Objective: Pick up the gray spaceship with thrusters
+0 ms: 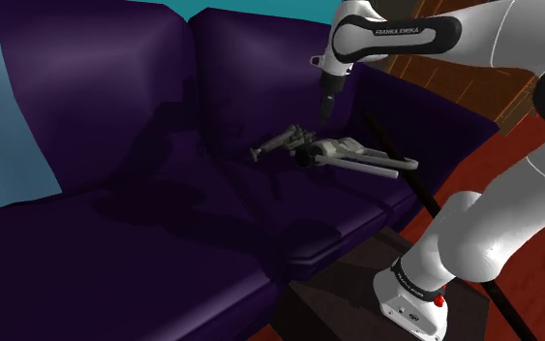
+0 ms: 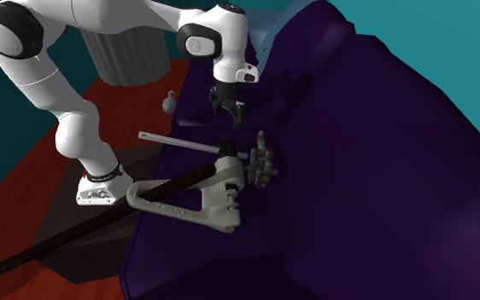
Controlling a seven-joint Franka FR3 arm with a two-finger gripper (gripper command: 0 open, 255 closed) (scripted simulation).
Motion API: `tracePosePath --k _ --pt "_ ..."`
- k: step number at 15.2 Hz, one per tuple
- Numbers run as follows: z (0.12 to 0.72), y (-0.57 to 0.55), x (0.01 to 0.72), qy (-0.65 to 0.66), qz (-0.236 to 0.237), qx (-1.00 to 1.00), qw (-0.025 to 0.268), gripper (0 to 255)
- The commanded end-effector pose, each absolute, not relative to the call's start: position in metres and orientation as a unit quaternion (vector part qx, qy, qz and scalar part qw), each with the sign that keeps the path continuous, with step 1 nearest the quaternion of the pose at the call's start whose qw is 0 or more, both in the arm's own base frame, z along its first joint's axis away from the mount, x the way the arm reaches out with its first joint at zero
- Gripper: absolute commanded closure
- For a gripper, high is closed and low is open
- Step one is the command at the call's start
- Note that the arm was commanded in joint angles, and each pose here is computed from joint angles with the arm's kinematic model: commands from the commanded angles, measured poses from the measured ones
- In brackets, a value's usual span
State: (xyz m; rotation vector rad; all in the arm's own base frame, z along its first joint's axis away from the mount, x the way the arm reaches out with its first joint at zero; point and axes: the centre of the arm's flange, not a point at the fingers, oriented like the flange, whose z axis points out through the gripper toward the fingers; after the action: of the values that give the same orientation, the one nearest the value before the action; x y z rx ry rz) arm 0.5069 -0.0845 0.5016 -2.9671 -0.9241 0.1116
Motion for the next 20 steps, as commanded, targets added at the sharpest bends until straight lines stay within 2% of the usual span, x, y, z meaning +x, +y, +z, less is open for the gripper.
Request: tracePosePath --k 1,14,20 --pt "0.487 -0.085 0.532 -0.343 0.048 -0.938 0.015 0" --pt "0.375 -0.032 0.674 -0.593 0.117 -0.796 0.008 0" --pt "0.348 -0.031 0.675 -0.595 0.118 -0.795 0.007 0"
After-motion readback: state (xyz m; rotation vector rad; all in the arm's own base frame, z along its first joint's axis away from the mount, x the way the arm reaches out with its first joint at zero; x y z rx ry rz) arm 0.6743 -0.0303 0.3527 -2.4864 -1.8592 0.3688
